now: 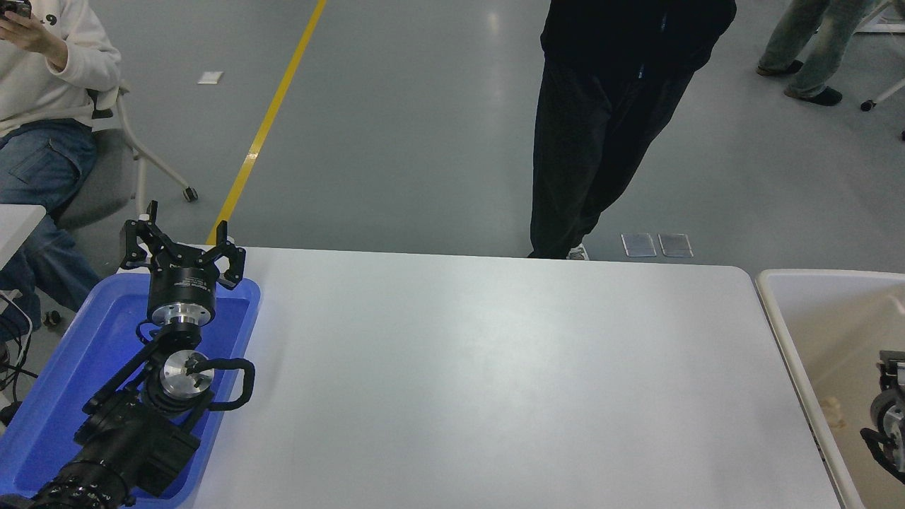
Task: Pick up paper ball place in dustbin
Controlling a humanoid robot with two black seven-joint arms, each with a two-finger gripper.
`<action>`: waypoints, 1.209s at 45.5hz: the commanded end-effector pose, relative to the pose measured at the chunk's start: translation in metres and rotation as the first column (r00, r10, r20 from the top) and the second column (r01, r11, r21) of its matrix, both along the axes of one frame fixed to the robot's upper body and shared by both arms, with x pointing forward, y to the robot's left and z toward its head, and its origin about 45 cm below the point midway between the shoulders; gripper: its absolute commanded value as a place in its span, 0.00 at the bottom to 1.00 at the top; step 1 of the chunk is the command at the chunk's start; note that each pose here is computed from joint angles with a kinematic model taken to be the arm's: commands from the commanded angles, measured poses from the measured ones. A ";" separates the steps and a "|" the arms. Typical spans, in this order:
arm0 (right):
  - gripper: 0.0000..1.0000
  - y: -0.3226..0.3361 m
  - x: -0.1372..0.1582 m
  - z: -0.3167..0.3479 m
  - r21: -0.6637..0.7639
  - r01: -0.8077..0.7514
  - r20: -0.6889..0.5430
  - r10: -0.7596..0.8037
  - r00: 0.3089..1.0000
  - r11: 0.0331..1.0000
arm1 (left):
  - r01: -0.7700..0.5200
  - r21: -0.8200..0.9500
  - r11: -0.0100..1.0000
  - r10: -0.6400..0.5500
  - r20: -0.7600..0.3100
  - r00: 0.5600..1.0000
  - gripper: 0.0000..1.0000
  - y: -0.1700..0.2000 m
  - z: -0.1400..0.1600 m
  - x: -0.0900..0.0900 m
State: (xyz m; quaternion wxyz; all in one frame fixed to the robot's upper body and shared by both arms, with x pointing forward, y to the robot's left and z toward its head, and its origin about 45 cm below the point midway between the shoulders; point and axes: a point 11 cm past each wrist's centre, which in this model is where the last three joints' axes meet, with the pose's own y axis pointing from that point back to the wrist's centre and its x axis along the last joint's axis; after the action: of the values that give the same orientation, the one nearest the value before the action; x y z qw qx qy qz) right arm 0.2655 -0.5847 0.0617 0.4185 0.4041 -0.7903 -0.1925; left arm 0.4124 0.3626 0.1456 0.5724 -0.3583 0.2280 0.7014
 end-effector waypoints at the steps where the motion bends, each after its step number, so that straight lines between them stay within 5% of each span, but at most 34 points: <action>1: 1.00 -0.022 0.009 0.029 -0.044 0.004 0.032 -0.002 0.999 0.999 | 0.000 0.000 1.000 0.000 0.000 1.000 0.99 0.000 0.000 0.000; 14: 1.00 -0.029 0.030 0.056 -0.064 -0.085 0.031 0.087 0.996 0.994 | 0.000 0.000 1.000 0.000 0.000 1.000 0.99 0.000 0.000 0.000; 26: 1.00 -0.015 0.082 0.102 -0.075 -0.187 0.108 0.195 0.975 0.979 | 0.000 0.000 1.000 0.000 0.000 1.000 0.99 0.000 0.000 0.000; 46: 1.00 0.098 0.165 0.144 0.271 -0.345 0.512 0.169 0.842 0.899 | 0.000 0.000 1.000 0.000 0.000 1.000 0.99 0.000 0.000 0.000; 55: 1.00 0.146 0.180 0.141 0.394 -0.403 0.593 0.106 0.798 0.826 | 0.000 0.000 1.000 0.000 0.000 1.000 0.99 0.000 0.000 0.000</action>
State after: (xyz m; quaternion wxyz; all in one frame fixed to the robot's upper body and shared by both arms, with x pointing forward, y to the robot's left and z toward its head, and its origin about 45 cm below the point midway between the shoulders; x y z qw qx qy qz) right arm 0.4203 -0.4952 0.1892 0.1855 0.5973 -0.7616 -0.1695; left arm 0.4124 0.3626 0.1456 0.5724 -0.3583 0.2279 0.7014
